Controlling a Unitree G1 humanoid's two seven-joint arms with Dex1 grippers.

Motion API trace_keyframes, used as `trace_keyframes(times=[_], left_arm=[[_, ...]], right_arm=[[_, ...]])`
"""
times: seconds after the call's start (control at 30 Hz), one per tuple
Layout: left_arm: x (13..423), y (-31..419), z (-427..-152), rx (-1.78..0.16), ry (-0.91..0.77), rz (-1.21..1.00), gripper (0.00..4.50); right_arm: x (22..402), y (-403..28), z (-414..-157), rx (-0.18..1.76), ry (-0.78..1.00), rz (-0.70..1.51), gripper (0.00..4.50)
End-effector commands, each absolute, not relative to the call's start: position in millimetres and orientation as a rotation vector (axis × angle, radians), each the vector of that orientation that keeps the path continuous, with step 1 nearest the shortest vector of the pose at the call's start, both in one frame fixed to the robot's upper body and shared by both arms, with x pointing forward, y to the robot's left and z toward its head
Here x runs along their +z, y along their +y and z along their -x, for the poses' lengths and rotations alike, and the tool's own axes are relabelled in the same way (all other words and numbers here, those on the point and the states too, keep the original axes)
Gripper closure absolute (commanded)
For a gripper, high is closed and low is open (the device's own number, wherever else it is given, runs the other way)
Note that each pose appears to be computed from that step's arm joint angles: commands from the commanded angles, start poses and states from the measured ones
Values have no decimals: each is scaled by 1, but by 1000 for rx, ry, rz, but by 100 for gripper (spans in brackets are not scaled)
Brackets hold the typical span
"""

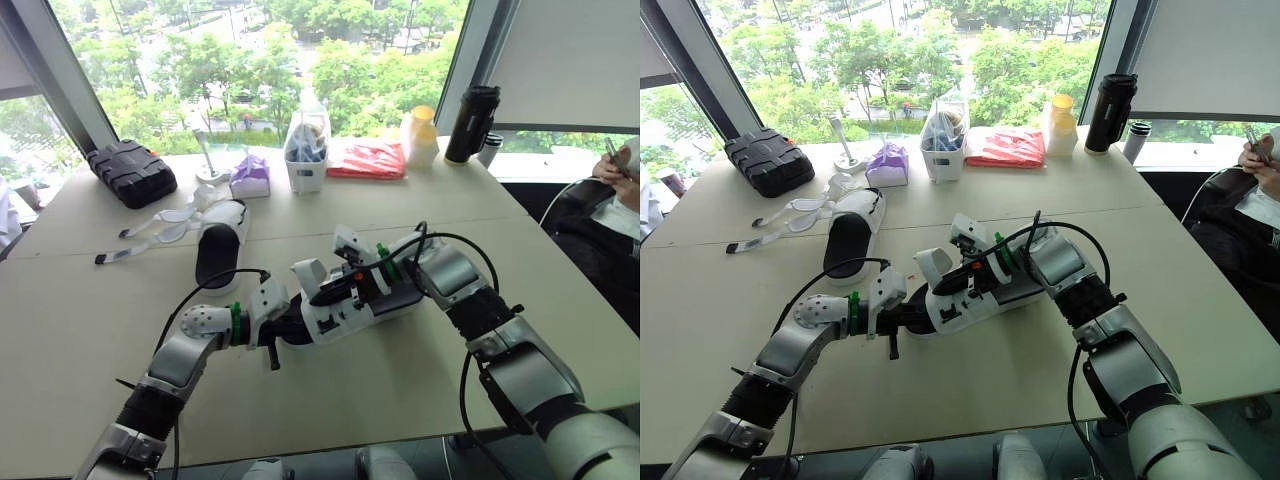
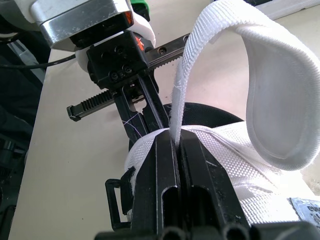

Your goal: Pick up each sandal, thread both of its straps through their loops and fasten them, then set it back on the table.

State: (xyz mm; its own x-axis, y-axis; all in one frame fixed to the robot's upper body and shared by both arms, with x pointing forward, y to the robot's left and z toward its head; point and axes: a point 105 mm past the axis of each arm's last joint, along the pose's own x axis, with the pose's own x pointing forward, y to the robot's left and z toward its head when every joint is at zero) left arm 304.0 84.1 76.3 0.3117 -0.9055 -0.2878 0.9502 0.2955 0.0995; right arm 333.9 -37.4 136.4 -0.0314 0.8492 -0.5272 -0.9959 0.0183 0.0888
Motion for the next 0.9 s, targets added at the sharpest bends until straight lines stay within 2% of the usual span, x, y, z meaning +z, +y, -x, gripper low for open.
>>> trace_keyframes(times=[0.03, 0.8, 0.9], left_arm=[[62, 93, -307, -1206, 261, -287, 450], [60, 94, -305, -1206, 264, -286, 450], [59, 92, -304, -1212, 262, -283, 450]], right_arm=[[137, -37, -325, 1572, 506, 395, 447], [115, -52, -298, 1627, 472, 609, 447], [118, -55, -299, 1609, 458, 621, 359]])
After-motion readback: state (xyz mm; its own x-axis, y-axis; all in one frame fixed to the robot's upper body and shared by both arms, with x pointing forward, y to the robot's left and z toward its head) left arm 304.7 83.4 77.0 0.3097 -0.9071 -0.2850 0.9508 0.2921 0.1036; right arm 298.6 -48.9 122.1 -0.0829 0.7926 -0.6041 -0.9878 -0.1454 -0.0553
